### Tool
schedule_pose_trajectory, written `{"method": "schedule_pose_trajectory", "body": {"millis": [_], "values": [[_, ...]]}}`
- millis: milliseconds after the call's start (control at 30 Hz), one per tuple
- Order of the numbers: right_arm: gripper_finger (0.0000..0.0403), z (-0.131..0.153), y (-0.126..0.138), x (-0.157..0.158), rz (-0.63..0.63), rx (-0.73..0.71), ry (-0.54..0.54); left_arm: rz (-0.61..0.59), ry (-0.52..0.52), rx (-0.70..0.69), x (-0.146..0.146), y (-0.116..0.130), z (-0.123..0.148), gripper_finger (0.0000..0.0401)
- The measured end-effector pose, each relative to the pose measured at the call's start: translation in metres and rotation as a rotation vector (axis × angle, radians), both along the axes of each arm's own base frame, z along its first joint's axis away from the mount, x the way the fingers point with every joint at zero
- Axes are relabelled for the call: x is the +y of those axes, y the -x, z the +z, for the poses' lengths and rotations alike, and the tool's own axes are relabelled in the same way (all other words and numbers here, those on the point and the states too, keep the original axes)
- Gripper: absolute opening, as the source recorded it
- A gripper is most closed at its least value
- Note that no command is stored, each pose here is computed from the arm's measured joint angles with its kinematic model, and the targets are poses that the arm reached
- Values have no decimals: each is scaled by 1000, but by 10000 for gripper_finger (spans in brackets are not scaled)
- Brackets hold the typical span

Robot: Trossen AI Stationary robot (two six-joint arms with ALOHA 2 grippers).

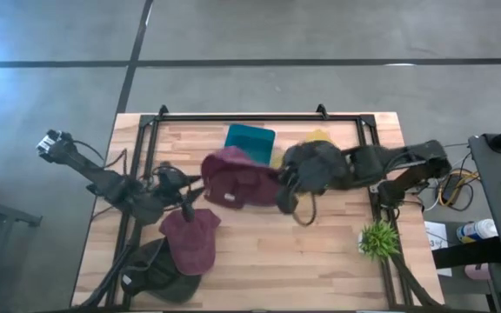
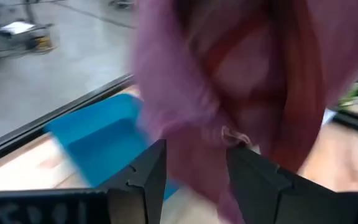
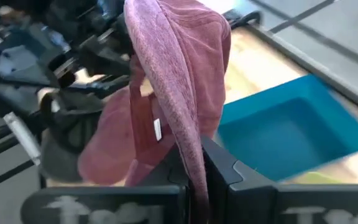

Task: Pick & Place hat
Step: Put the right red cap into the blue bin

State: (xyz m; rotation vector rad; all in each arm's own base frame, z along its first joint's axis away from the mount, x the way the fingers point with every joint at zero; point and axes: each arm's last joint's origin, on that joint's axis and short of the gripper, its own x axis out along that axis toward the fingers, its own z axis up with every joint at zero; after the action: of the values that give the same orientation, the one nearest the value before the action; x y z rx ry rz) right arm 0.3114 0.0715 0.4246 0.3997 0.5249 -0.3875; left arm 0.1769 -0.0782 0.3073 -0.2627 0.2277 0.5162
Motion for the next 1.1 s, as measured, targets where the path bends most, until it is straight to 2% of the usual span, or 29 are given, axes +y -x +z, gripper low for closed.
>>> {"method": "schedule_pose_trajectory", "body": {"millis": [167, 300, 467, 667, 900, 1000, 1100], "values": [[13, -3, -5, 7, 46, -58, -62, -54, -19, -5, -4, -24, -2, 161], [13, -9, -7, 10, 47, -38, -70, -118, -11, -58, -11, -41, 9, 161], [13, -19, -24, 18, 102, -51, -119, -134, -96, -59, -18, -60, 21, 161], [13, -39, -45, 31, 156, -20, -146, -138, -159, 12, -21, -81, 15, 161], [13, -41, -48, 32, 123, -29, -143, -37, -221, 157, -16, -89, -12, 161], [13, -42, -46, 31, 97, -12, -145, -25, -231, 138, -15, -90, -6, 161], [13, -45, -47, 30, 81, -12, -116, -63, -233, 90, -16, -90, 8, 161]]}}
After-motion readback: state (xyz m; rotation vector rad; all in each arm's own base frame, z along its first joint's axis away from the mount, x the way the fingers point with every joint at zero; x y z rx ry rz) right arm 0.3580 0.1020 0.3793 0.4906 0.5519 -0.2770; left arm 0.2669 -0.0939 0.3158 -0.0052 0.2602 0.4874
